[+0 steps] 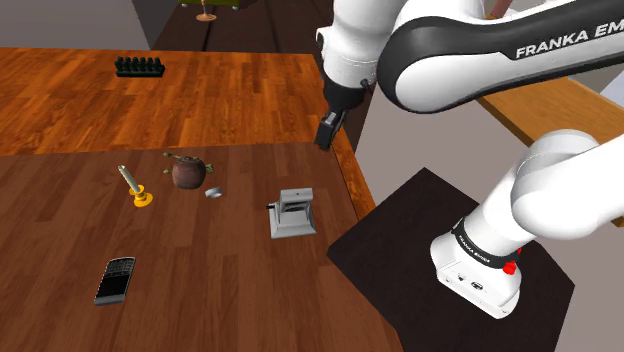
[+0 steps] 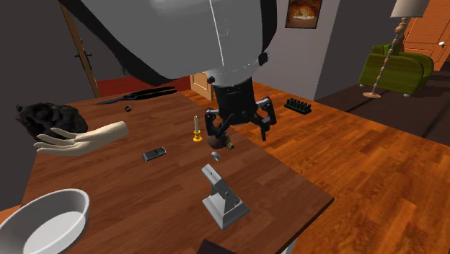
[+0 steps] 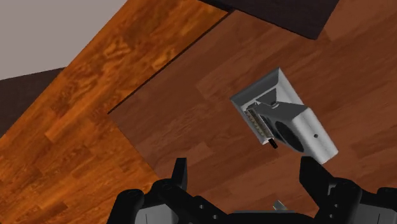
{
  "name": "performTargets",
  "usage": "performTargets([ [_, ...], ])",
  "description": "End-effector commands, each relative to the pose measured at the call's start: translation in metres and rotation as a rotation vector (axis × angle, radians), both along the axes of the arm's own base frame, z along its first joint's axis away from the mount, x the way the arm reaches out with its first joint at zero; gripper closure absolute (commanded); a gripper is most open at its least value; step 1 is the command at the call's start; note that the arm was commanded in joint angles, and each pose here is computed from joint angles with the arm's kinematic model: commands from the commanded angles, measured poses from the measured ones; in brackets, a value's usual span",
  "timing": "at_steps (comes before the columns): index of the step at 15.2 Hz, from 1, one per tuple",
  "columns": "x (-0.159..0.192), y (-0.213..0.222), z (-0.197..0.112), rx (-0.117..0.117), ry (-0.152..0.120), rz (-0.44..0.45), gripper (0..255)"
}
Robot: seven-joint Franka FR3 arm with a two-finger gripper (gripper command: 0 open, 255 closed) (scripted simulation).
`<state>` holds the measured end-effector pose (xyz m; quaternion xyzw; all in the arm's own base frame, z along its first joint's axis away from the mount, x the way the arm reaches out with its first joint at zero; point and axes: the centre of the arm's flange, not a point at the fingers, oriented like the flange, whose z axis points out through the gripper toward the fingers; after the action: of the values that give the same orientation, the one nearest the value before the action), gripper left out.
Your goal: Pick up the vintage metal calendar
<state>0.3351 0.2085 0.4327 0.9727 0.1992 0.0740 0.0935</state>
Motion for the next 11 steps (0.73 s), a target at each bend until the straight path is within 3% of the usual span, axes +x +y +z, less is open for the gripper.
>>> performTargets([
  [1, -0.003, 0.016, -0.021, -0.033, -0.004, 0.051, 0],
  [10, -0.022, 0.079, -0.135, -0.183, -0.014, 0.272, 0],
  [11, -0.022, 0.08, -0.138, -0.187, -0.014, 0.278, 0],
])
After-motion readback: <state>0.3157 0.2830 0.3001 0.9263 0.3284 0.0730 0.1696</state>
